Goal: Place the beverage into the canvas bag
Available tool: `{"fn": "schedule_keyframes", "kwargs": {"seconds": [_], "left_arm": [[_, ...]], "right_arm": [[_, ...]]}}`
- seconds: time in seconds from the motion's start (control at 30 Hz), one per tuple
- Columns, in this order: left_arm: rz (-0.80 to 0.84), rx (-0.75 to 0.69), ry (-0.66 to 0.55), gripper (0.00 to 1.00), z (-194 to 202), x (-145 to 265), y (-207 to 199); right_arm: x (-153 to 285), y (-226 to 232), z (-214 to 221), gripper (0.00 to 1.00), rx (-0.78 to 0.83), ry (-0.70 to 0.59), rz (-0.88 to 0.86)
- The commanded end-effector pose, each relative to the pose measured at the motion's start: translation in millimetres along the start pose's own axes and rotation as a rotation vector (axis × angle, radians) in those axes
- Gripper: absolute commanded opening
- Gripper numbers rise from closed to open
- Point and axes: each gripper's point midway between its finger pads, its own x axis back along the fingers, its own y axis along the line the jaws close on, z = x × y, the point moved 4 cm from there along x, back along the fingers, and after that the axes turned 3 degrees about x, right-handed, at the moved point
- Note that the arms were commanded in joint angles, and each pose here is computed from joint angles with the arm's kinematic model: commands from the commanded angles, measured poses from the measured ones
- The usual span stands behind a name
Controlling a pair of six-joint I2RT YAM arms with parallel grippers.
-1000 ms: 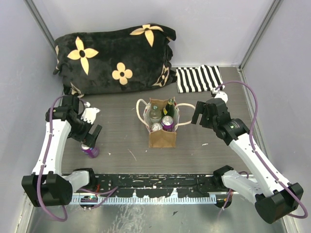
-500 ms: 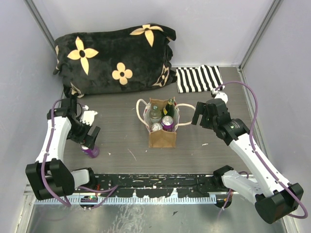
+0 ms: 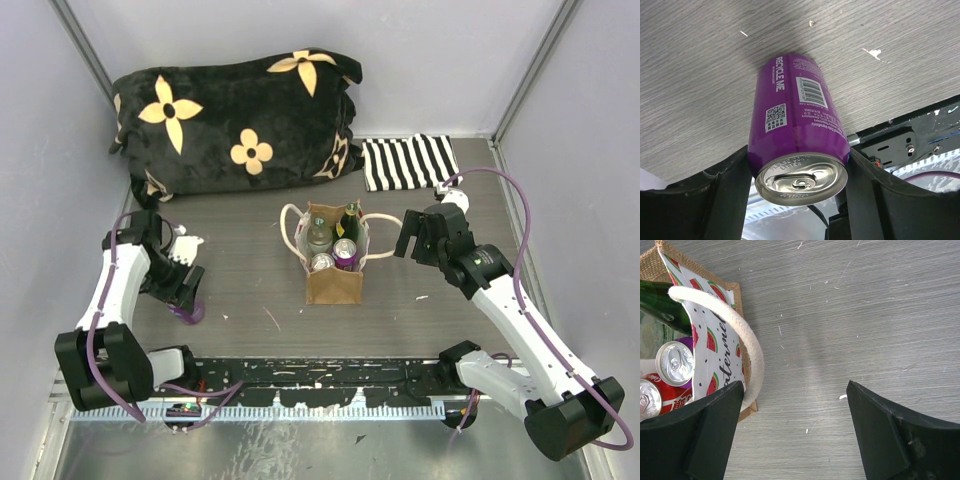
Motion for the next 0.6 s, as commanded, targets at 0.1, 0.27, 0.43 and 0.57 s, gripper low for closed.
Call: {"fn": "schedule_keyframes", "kwargs": {"seconds": [0.1, 0.27, 0.43, 0.57], "left_arm": [[0.014, -0.068, -0.083, 0.32, -26.5, 10.0, 7.8], [0.048, -0.045, -0.163, 0.01, -59.5, 42.1, 8.1], [0.079, -0.063, -0.342, 0.0, -121.0, 105.0, -7.1], [0.09, -0.131, -0.534, 0.0, -182.6, 166.3, -36.8]], "right_arm": [[4.1, 5.1, -13.9, 0.9, -0.027, -0.047, -0.019], [3.7, 4.0, -12.7, 0.9, -0.028, -0.046, -0.015], [1.4, 5.2, -11.6, 0.9, -0.027, -0.039, -0.017], [0.1, 5.9, -11.3, 0.9, -0.026, -0.036, -0.018]]}}
